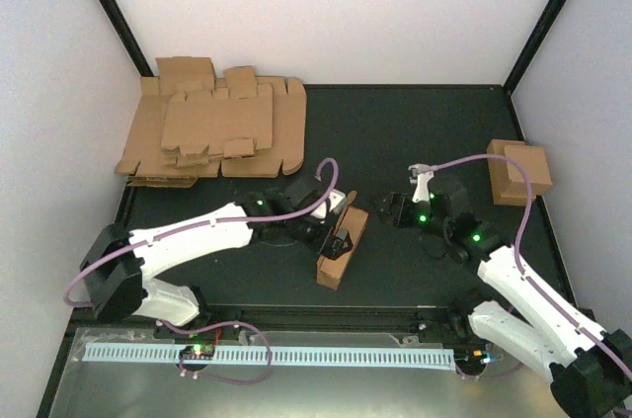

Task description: Fold the paper box

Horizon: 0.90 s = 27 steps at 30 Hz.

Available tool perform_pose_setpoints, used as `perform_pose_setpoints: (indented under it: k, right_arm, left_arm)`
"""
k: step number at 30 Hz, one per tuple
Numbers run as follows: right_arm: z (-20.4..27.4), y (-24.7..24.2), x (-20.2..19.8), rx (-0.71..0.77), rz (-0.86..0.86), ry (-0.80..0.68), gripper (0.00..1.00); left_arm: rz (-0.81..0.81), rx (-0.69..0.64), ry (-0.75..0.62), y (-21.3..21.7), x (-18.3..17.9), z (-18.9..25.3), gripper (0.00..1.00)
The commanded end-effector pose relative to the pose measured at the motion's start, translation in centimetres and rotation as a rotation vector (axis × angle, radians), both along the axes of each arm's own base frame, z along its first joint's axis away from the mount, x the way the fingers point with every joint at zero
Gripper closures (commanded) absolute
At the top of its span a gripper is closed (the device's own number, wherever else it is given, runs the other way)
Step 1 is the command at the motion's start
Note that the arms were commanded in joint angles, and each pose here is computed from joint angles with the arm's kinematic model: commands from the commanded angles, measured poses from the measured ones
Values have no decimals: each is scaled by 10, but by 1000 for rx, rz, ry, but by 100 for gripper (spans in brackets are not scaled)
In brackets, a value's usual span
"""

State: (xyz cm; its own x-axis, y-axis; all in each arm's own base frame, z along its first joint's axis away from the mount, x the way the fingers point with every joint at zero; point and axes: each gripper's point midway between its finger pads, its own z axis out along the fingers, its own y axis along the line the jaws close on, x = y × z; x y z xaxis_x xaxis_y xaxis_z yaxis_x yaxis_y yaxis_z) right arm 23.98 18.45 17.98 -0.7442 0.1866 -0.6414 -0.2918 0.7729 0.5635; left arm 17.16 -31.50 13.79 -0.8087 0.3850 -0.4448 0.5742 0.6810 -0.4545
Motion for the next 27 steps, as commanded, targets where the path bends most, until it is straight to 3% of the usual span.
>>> perform_pose_setpoints:
  k: [1,10,23,25,27]
  right_arm:
    - [-2,-20,3,-32,-65,-7,13]
    - [-5,-23,4,-27,-73,-9,13]
    - [-8,-20,4,-27,-50,0,12]
    - [-8,-19,5,-28,-49,1,12]
    - [-7,-20,5,-28,-50,0,12]
  left_arm:
    - [101,204,-45,8,6,-13,1]
    - [102,353,-57,-4,9,-27,1]
    - [67,396,-17,-9,5,-43,20]
    - [57,387,-17,-12,4,-40,20]
    - [42,382,-18,-14,3,-36,13]
